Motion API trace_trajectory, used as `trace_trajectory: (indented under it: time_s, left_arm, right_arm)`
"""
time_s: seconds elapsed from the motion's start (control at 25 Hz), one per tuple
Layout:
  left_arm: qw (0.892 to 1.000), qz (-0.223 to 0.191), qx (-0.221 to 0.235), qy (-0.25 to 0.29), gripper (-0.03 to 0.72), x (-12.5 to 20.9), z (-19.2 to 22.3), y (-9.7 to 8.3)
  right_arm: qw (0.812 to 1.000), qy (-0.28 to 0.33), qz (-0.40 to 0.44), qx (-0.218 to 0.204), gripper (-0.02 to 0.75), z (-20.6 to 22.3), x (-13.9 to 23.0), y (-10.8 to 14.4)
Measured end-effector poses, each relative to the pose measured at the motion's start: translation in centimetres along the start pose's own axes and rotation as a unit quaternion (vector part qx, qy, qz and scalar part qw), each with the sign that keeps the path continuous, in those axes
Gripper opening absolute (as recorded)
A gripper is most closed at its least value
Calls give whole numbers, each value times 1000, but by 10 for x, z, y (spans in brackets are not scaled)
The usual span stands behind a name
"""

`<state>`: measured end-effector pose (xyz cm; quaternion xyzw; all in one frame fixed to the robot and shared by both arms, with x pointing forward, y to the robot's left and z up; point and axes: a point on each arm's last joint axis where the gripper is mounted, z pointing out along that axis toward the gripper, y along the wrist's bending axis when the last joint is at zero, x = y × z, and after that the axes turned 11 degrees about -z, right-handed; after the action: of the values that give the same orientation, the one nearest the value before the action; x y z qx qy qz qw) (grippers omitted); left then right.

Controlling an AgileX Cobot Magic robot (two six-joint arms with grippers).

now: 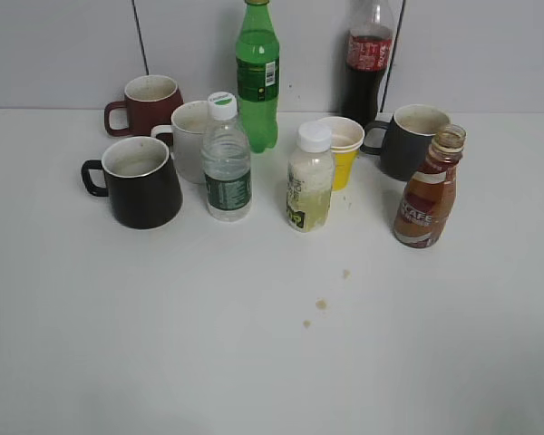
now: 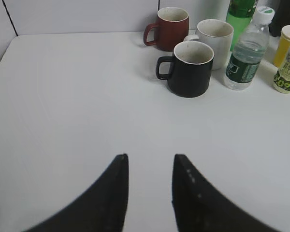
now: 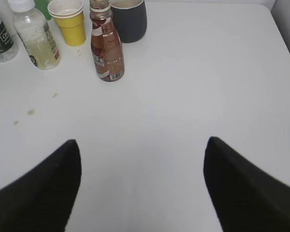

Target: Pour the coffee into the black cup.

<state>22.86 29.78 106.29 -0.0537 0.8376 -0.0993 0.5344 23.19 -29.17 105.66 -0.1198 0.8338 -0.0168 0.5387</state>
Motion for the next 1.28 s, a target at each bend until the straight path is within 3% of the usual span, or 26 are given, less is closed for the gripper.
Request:
trace_trajectory:
  time_s: [1.28]
  left_arm:
    - [1000, 0, 0, 0, 241, 0, 0, 0]
  right_arm:
    - [1000, 0, 0, 0, 591, 0, 0, 0]
